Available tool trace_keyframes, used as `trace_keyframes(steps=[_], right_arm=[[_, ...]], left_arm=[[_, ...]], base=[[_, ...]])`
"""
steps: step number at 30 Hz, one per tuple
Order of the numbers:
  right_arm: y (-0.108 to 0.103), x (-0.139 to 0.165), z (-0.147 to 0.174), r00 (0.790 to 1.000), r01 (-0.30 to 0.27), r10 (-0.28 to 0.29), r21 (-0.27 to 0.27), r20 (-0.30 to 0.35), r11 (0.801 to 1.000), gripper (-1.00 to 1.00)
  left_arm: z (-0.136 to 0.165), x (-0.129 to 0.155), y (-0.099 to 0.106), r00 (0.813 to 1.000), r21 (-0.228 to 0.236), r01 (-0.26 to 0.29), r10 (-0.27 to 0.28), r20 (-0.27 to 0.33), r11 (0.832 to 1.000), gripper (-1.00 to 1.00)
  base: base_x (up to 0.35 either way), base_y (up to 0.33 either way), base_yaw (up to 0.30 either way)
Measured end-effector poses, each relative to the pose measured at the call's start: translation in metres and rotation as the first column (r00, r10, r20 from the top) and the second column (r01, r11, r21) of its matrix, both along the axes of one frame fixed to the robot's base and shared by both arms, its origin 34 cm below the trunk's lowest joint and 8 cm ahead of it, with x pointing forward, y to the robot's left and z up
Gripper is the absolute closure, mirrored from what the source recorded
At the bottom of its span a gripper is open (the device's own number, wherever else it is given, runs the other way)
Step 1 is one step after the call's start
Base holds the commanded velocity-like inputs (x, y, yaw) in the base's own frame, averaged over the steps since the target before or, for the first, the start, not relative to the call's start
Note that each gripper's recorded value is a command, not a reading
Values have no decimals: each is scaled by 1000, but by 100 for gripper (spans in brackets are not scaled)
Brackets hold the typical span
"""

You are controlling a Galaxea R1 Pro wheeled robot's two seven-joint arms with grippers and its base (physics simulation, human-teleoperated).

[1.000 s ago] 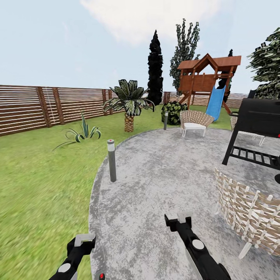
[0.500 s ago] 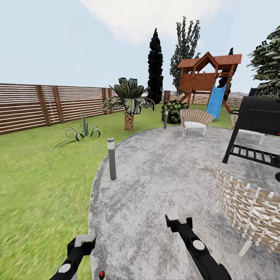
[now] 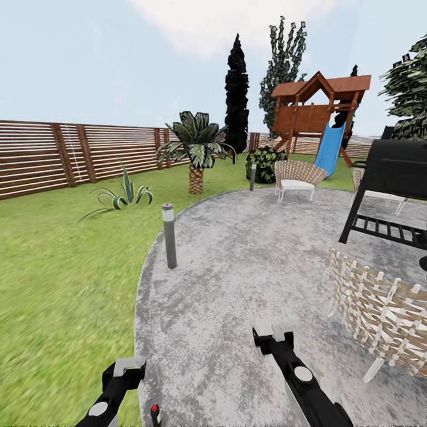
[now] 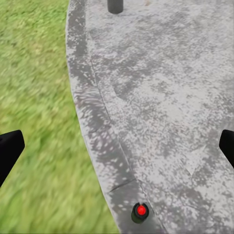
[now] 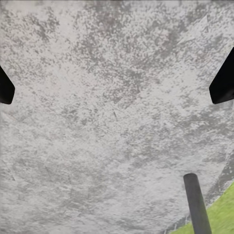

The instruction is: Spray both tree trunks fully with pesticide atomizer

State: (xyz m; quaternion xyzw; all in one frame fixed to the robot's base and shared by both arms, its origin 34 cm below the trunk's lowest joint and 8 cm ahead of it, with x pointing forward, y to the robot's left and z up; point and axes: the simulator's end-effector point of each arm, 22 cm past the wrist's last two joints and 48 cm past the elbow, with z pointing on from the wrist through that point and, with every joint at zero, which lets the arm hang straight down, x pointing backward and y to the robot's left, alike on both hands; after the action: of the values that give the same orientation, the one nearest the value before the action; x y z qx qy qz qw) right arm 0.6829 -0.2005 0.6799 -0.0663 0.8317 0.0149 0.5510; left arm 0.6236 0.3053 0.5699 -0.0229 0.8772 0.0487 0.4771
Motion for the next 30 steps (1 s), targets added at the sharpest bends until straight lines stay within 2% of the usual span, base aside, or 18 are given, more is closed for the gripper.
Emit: trace_keyframes(steps=[20,30], right_arm=[[0,-8,-56,999,1,-1,3,-34,1000,-100],[1,-10,-64,999,-4,4,1,-48,1000,-100]], left_arm=[[-52,-11,3,1000,7,-2,2,-23,1000,-100],[-58,-13,-2,999,16,20,-19,-35,1000,-100]], base=[[0,0,-24],[-49,0,0]])
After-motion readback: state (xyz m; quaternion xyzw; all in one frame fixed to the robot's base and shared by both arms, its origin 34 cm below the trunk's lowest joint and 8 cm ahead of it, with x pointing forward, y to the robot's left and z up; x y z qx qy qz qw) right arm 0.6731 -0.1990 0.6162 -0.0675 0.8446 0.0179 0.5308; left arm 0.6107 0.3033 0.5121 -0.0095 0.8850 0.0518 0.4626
